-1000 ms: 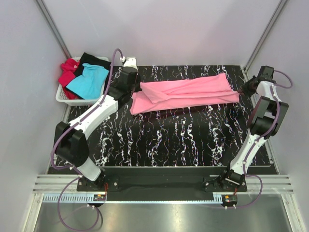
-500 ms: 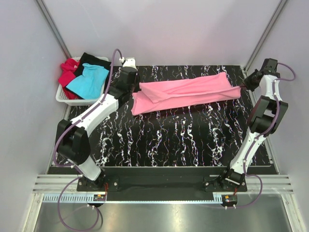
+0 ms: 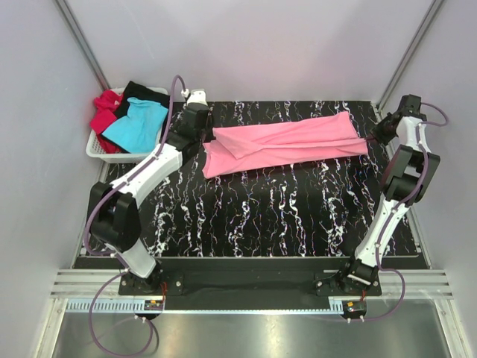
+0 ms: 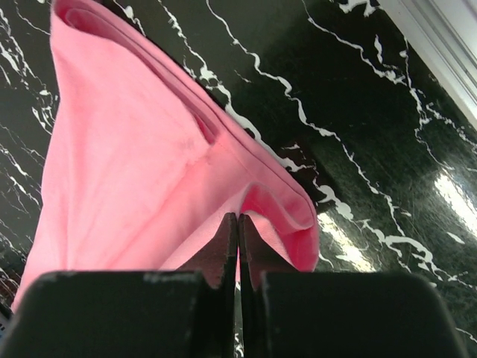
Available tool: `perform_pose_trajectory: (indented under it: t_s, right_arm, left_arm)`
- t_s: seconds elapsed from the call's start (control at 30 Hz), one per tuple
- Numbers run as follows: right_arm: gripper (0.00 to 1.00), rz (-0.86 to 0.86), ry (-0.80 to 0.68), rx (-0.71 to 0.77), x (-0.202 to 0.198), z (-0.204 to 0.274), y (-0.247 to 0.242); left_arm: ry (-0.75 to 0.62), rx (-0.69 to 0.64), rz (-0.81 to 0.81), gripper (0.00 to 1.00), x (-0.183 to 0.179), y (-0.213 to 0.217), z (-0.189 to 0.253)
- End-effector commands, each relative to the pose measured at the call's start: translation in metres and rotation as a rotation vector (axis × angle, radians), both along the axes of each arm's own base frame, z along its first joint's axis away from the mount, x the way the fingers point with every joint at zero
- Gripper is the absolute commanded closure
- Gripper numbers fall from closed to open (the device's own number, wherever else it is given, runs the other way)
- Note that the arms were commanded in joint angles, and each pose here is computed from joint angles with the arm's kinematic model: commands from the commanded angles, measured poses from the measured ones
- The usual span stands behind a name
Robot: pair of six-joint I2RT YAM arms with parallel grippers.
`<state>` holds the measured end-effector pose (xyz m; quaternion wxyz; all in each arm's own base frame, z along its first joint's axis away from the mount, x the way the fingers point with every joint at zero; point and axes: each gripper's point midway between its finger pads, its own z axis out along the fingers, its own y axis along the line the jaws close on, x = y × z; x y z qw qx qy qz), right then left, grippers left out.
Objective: Fold and stack the t-shirts
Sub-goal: Fold the tshirt
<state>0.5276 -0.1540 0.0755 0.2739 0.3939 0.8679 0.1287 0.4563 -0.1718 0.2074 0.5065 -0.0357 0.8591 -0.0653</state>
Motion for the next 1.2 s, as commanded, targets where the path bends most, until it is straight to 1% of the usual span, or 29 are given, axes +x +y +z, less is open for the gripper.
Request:
perform_pose_trajectory:
  t_s: [0.0, 0.17, 0.47, 0.63, 0.77, 1.07, 1.17]
  right_arm:
    - [1.0, 0.046, -0.053, -0.017, 0.015, 0.016, 0.003]
    - [1.0, 0.066, -0.055, -0.034, 0.021, 0.013, 0.002]
    - [1.0, 0.09, -0.068, -0.043, 0.039, 0.009, 0.003]
    - [1.0, 0.123, -0.065, -0.038, 0.047, -0.002, 0.012]
    - [1.0, 0.143, -0.077, -0.06, 0.054, -0.001, 0.014]
    - [1.0, 0.145, -0.122, -0.085, 0.067, 0.011, 0.01]
    - [1.0, 0.142, -0.113, -0.084, 0.068, 0.007, 0.009]
  left_arm:
    - [-0.026, -0.031, 0.038, 1.0, 0.007, 0.006, 0.006]
    - [0.002, -0.035, 0.044, 1.0, 0.009, 0.011, -0.007]
    - [0.039, -0.016, 0.008, 1.0, 0.027, 0.001, -0.022]
    - [0.079, -0.005, 0.043, 1.0, 0.032, 0.006, -0.043]
    - [0.094, 0.0, 0.092, 1.0, 0.033, 0.016, -0.052]
    - [0.084, -0.021, 0.115, 1.0, 0.043, 0.029, -0.051]
    - [0.083, -0.025, 0.109, 1.0, 0.047, 0.029, -0.051]
